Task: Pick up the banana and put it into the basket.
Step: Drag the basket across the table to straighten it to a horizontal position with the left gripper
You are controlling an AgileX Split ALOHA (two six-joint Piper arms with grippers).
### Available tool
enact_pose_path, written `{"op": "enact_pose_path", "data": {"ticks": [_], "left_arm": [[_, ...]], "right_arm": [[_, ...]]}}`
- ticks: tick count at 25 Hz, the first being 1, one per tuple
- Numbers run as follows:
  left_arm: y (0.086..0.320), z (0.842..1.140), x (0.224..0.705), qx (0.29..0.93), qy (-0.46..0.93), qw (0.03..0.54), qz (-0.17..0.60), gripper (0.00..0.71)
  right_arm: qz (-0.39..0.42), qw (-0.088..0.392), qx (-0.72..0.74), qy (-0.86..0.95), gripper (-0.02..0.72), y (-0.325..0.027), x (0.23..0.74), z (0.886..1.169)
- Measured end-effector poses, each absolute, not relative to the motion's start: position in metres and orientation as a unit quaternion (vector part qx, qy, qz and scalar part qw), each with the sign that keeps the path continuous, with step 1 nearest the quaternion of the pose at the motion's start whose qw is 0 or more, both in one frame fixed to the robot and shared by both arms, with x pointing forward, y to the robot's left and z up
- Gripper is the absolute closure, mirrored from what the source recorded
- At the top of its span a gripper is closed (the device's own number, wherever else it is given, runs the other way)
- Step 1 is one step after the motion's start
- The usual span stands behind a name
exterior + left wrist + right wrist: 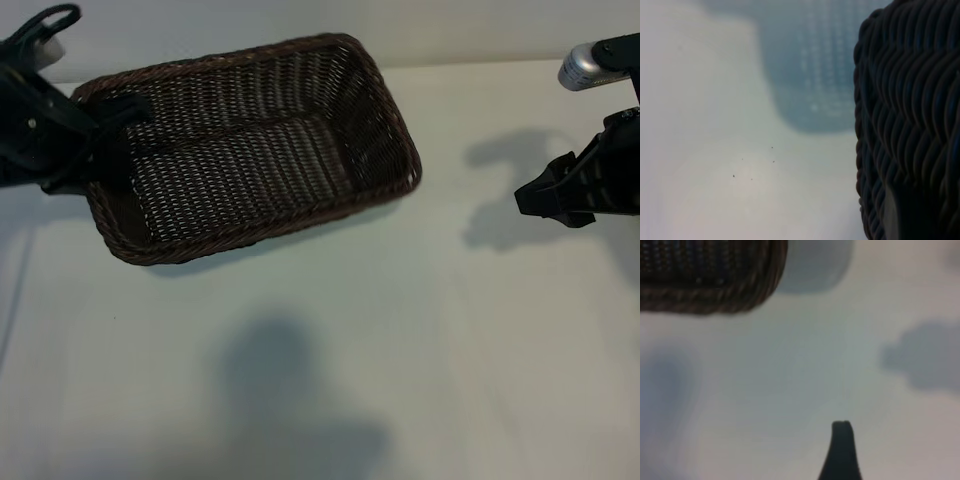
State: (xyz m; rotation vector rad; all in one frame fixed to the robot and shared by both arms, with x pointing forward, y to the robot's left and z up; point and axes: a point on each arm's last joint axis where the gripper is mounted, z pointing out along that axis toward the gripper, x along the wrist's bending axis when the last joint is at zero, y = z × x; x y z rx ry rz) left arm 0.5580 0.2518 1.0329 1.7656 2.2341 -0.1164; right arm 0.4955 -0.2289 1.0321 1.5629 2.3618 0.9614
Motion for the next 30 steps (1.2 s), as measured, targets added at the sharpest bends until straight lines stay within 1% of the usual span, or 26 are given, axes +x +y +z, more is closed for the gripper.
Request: {"op": "enact_pose_path", "data": {"ticks": [6,9,12,16,24,30], "left_arm": [[0.246,1.031,0.586,0.68,0.72,0.122,-0.072,0.554],[0.241,1.025,0.596,0.696,0.7,0.125,-0.099,0.554],[0.236,1.015,0.602,0.698,0.695,0.128,-0.119,0.554],[0.229,1.0,0.607,0.703,0.69,0.119,-0.125,0.554],[0.198,0.962,0.617,0.719,0.674,0.109,-0.13,0.554],[0.192,0.937,0.622,0.713,0.68,0.099,-0.142,0.554]], "right_arm": [[0.321,0.075,0.521,0.787,0.121,-0.229,0.495,1.032],[0.321,0.075,0.521,0.787,0.121,-0.229,0.495,1.032],[0.321,0.075,0.521,0.787,0.121,-0.229,0.495,1.032],[0.321,0.075,0.521,0.787,0.121,-0.229,0.495,1.032],[0.321,0.075,0.521,0.787,0.121,-0.229,0.495,1.032],[0.321,0.075,0.521,0.787,0.121,-0.229,0.495,1.032]]}}
